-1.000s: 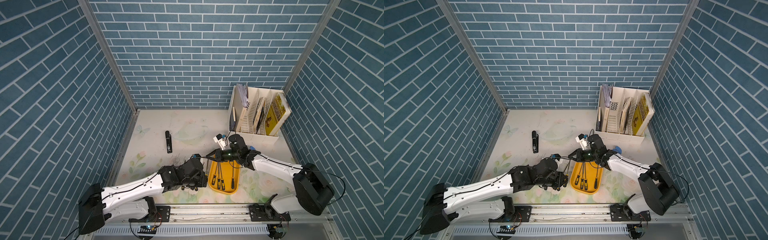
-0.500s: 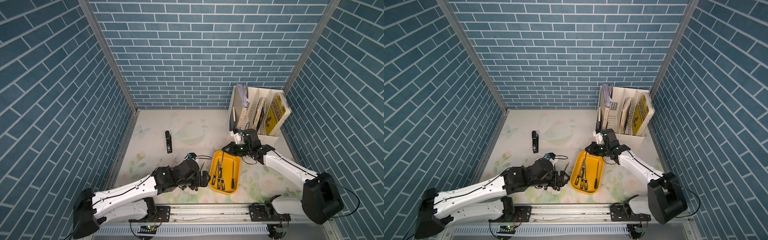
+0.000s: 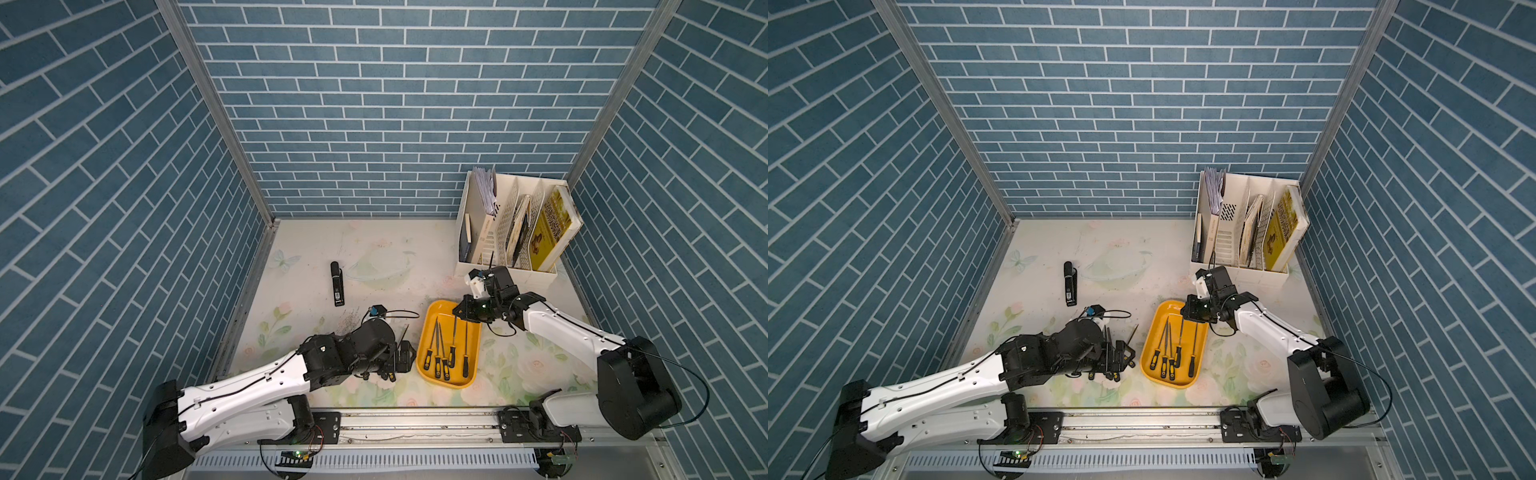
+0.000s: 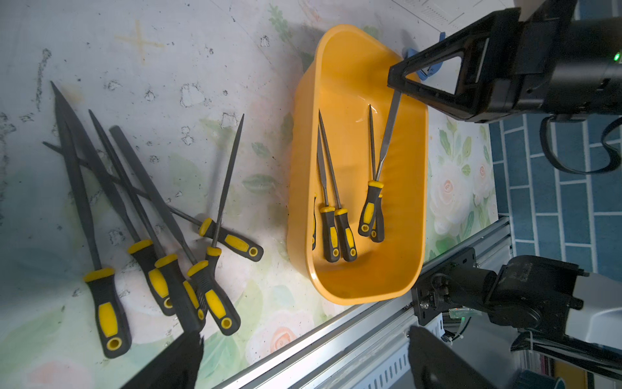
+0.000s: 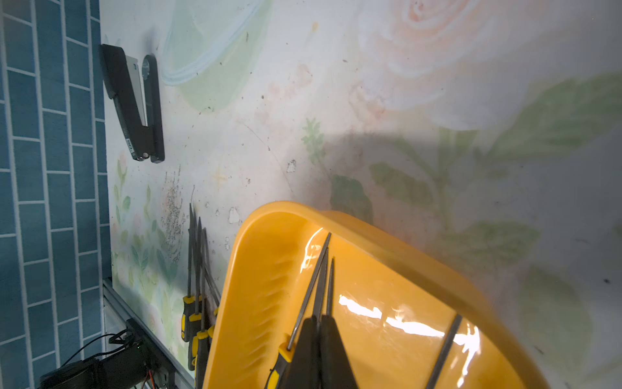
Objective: Put the file tool into the storage box
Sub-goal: Place the file tool in the storage box.
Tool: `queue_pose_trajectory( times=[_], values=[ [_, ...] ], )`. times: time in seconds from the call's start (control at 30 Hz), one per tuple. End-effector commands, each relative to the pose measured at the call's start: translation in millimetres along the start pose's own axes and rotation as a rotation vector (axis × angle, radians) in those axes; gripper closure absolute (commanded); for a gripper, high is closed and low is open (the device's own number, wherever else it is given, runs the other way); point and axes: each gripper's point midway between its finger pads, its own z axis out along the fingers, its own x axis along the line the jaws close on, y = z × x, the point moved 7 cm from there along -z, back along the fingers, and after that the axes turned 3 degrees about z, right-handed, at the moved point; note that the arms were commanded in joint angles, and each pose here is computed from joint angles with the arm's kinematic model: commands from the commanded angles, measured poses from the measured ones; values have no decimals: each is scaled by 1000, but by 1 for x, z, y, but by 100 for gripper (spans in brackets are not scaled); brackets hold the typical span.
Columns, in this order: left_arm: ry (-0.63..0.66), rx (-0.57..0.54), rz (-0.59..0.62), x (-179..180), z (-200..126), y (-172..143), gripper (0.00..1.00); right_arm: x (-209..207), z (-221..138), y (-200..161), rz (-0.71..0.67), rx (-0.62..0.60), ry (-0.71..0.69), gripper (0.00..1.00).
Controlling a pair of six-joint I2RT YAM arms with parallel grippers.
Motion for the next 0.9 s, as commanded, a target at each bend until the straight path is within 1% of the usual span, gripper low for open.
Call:
queue_pose_trajectory(
  times=[0.0,0.17,0.53,0.87],
  values=[
    [45,7,-3,10,2,-4,0,-9,5,-3,-15,0,-32,100],
    [51,8,-5,11,2,-5,0,-15,10,-10,0,13,-34,100],
    [66,6,-12,15,2,-6,0,-21,20,-18,50,20,12,100],
    [80,5,-33,21,1,-9,0,-32,30,-28,85,45,0,99]
  ],
)
